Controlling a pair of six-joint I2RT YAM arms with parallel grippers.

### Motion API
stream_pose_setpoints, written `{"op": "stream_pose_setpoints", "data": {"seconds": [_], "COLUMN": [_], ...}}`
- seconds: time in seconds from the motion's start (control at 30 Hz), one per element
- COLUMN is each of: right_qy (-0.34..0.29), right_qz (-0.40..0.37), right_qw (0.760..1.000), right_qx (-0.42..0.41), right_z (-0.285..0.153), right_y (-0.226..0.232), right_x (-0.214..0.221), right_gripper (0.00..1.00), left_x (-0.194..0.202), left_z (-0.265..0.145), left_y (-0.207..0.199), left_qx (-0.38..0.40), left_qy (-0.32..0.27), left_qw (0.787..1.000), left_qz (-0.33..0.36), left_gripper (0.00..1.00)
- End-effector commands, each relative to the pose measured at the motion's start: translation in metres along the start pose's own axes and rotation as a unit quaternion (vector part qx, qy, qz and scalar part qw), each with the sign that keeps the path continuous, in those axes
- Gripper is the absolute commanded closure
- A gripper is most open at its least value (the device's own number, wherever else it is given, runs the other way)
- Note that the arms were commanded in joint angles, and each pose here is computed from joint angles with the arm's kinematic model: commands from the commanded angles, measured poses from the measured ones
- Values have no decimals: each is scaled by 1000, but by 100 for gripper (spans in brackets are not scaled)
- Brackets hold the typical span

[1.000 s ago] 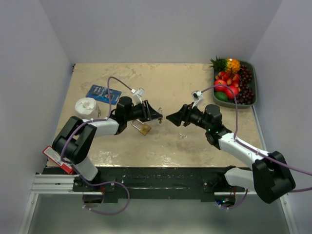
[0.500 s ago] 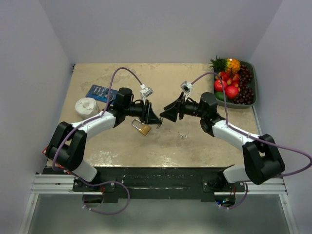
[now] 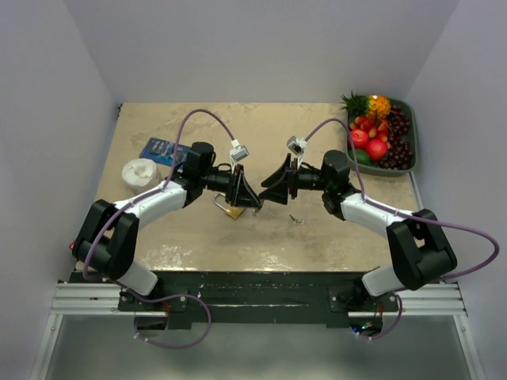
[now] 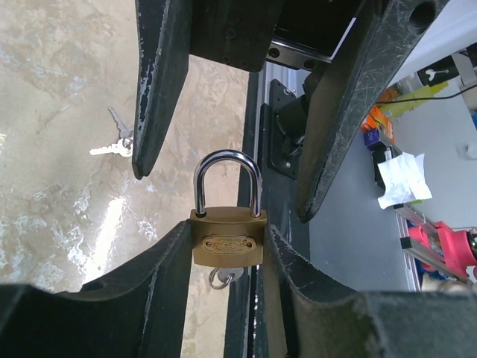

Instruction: Unlock with the key

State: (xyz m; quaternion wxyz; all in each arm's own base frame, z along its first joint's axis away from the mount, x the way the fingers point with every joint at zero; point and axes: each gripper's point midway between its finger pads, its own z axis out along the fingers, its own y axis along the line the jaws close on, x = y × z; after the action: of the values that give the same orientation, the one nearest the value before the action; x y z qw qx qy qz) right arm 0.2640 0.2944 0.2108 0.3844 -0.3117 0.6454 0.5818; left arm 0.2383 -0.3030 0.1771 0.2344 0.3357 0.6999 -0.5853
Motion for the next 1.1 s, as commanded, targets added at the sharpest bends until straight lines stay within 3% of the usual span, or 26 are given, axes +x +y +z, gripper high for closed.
{"op": "stream_pose_setpoints", "data": {"seconds": [0.0,0.33,0.5,0.87,1.07], "right_qy": [-3,0,4,12,16], "right_qz": [-44,-42,-33,-20,-13], "right_qw": [998,998,998,999,1000], "right_qx": [-41,-52,-46,-28,-14], "right_z": [0,-2,-2,-1,0], "right_y": [20,27,25,15,9], "right_x": [-10,-6,-1,6,8], "right_gripper": [32,37,54,73,83], "left_x": [-7,-12,-14,-14,-16], "left_z": [-3,-7,-9,-11,-16], "left_y": [-13,-6,4,14,32], "left_qx": [41,33,12,-15,-82], "left_qy": [-5,-19,-27,-30,-24], "left_qw": [999,999,1000,999,996], "left_qz": [30,20,8,12,27], "left_gripper": [100,100,100,100,100]}}
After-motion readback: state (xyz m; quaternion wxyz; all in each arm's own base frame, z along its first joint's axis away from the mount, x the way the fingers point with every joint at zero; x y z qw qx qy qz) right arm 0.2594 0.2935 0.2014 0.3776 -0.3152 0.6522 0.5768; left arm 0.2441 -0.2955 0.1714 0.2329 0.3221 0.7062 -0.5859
